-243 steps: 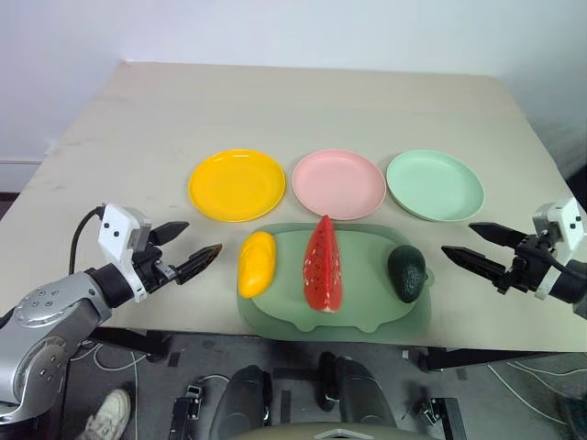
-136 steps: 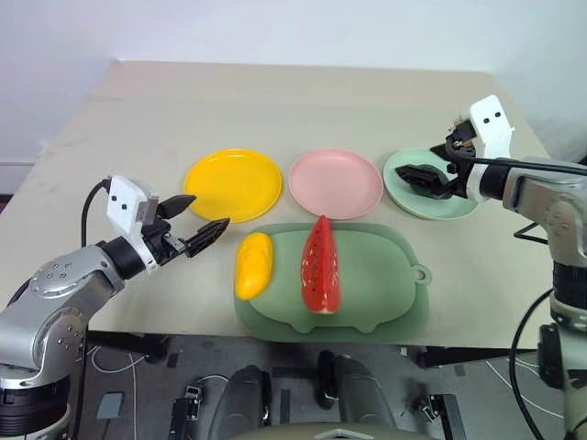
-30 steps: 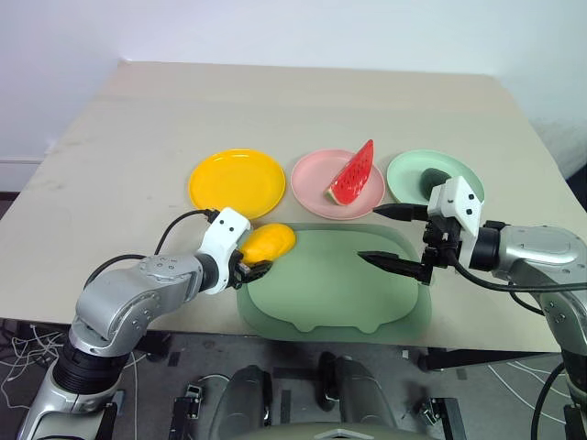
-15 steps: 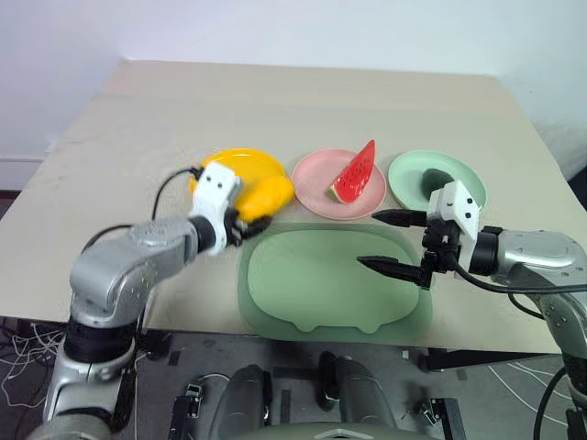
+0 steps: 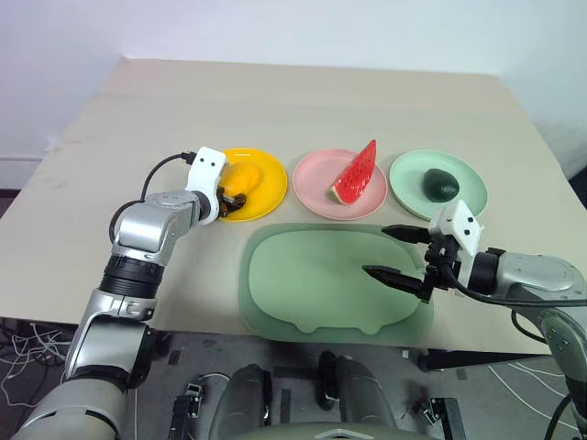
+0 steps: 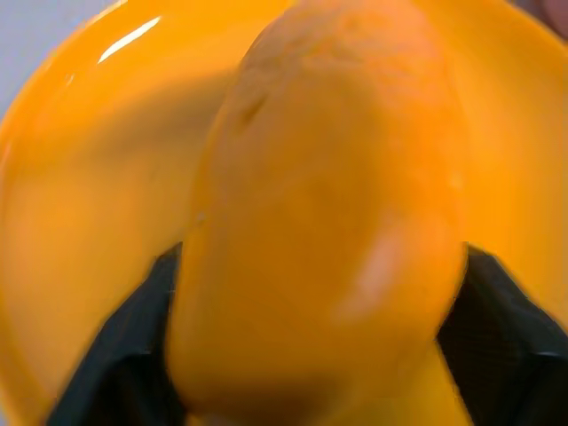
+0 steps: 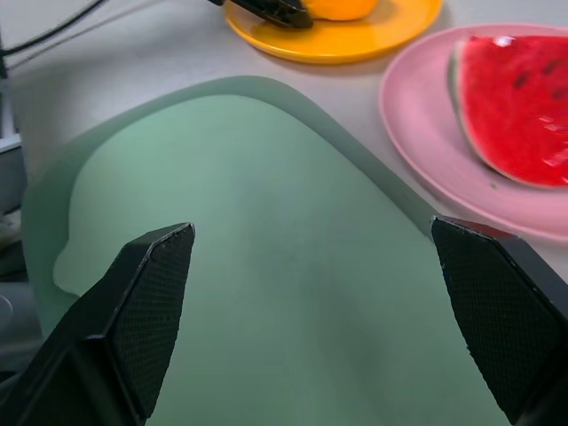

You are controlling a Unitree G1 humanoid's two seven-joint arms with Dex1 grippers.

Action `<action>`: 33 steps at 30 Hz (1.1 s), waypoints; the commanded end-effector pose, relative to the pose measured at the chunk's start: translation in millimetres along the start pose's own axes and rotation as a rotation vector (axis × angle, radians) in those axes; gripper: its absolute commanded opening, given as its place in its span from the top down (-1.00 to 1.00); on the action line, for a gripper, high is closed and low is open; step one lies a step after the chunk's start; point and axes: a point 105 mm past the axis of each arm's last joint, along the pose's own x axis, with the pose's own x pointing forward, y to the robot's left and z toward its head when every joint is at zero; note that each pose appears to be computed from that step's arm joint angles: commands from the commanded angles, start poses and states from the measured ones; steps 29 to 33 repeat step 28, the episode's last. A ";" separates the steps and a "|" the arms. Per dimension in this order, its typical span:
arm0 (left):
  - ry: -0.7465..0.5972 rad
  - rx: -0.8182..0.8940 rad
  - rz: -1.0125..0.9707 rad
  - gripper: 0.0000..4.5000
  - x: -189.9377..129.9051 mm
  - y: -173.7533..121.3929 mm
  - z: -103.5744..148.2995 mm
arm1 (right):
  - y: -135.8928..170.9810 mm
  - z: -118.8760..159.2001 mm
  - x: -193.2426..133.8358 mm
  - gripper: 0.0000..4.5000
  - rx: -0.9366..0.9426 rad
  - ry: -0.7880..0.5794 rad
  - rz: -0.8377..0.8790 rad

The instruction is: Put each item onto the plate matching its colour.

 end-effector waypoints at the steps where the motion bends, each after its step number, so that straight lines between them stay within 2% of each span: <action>1: -0.089 0.009 -0.006 -0.99 -7.7 -0.6 24.6 | 0.8 11.7 -7.2 -1.00 -0.040 -0.023 -0.023; 9: -0.163 -0.047 -0.019 -0.99 -38.5 -2.0 39.5 | -10.0 9.0 -9.1 -1.00 -0.043 0.012 -0.025; 16: -0.213 0.052 0.007 -0.99 -89.7 13.1 37.6 | -24.3 8.1 -2.8 -1.00 -0.043 0.012 -0.026; 18: -0.249 0.100 -0.001 -0.99 -104.0 14.8 31.5 | -25.8 6.7 -3.3 -1.00 -0.038 0.009 -0.024; 21: -0.274 0.113 -0.052 -0.99 -130.3 11.4 6.0 | -24.6 6.7 -6.8 -1.00 -0.028 0.006 -0.015; 25: -0.210 0.069 -0.049 -0.99 -150.0 14.9 -40.3 | -30.2 2.9 -8.7 -1.00 -0.021 0.009 -0.032; 27: -0.186 0.059 -0.026 -0.99 -155.4 18.4 -54.3 | -32.9 2.0 -8.0 -1.00 -0.019 0.007 -0.035; 33: -0.187 0.051 -0.016 -0.99 -157.1 19.5 -57.7 | -35.0 1.5 -7.4 -1.00 -0.018 0.004 -0.037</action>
